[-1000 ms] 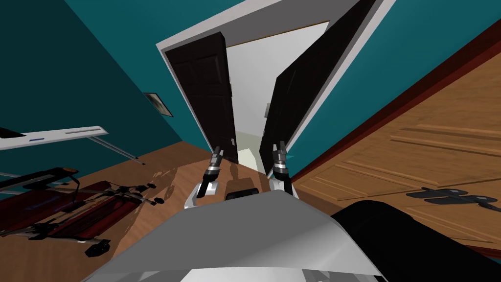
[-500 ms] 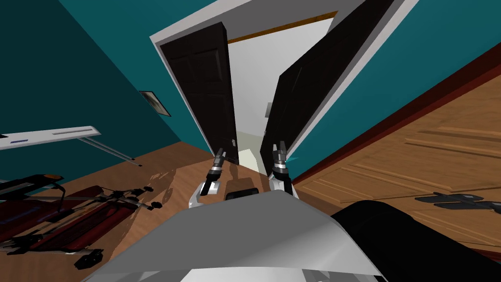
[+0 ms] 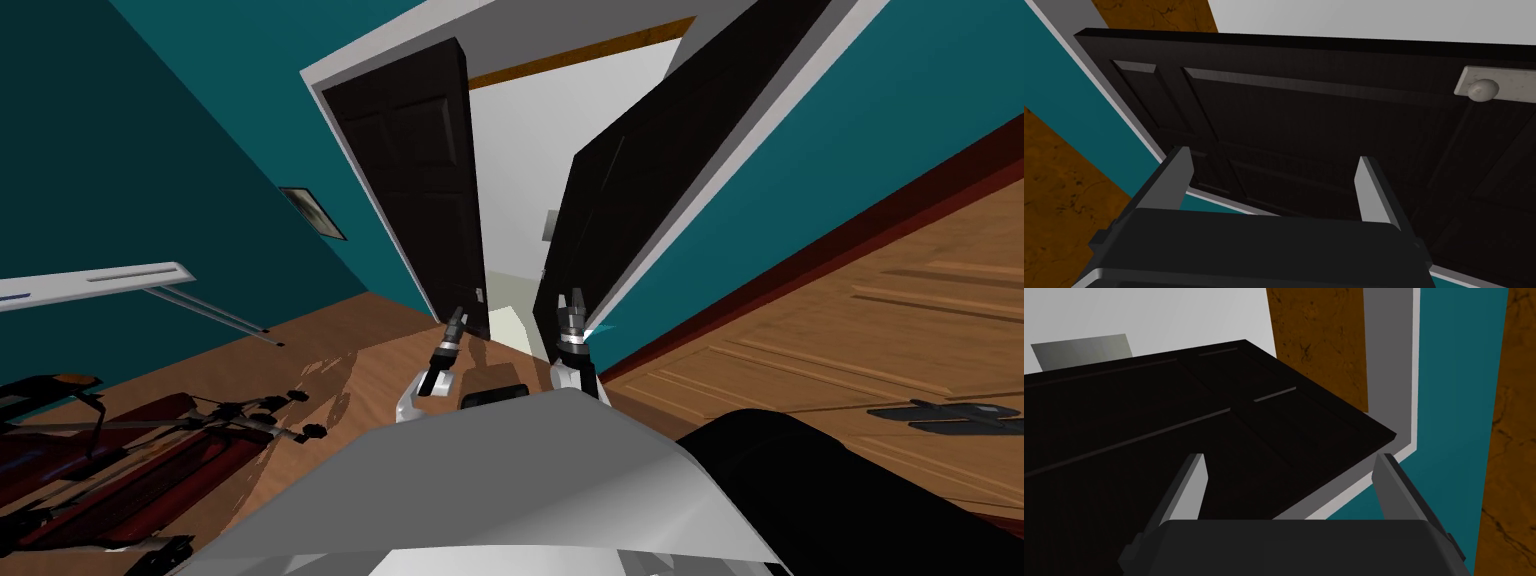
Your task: Push the door open
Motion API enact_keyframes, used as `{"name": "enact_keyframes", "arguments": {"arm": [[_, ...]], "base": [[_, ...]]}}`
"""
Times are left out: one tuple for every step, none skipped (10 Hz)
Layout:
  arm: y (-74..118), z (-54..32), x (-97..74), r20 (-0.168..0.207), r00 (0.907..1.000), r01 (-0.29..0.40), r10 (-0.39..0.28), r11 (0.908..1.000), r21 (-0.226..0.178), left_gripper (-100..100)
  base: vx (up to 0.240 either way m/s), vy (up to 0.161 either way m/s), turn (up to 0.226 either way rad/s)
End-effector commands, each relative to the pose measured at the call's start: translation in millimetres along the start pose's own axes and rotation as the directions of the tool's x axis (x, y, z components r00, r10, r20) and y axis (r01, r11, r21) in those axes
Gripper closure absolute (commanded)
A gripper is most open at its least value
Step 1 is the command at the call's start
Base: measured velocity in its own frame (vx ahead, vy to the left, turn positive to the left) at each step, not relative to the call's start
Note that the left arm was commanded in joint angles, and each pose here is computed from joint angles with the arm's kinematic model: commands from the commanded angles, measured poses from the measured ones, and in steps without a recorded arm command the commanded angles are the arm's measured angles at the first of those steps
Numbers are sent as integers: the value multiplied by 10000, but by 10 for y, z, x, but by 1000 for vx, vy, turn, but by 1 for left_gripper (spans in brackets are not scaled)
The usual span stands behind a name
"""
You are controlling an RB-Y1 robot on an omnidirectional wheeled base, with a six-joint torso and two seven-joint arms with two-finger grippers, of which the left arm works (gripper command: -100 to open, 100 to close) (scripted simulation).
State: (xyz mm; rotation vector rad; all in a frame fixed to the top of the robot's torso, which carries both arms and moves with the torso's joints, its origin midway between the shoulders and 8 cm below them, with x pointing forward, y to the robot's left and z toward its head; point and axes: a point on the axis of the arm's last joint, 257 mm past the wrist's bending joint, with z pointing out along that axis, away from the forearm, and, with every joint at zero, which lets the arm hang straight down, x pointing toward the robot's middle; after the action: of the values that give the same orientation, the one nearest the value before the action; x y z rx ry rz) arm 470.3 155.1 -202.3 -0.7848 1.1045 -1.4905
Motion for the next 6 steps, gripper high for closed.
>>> {"name": "enact_keyframes", "arguments": {"arm": [[126,-18,70,-150,9998,111,-114,9998,-183,-100],[161,-33,71,-148,9998,115,-119,9996,-263,-100],[244,-44,110,-236,9995,178,-187,9990,-403,-100],[324,-57,149,-321,9992,238,-255,9982,-541,-100],[403,-71,188,-405,9987,294,-322,9972,-681,-100],[481,-86,226,-488,9981,347,-388,9960,-821,-100]], "base": [[98,75,-19],[57,46,-8],[51,36,-8],[69,52,-15],[83,63,-18],[97,66,-19]]}}
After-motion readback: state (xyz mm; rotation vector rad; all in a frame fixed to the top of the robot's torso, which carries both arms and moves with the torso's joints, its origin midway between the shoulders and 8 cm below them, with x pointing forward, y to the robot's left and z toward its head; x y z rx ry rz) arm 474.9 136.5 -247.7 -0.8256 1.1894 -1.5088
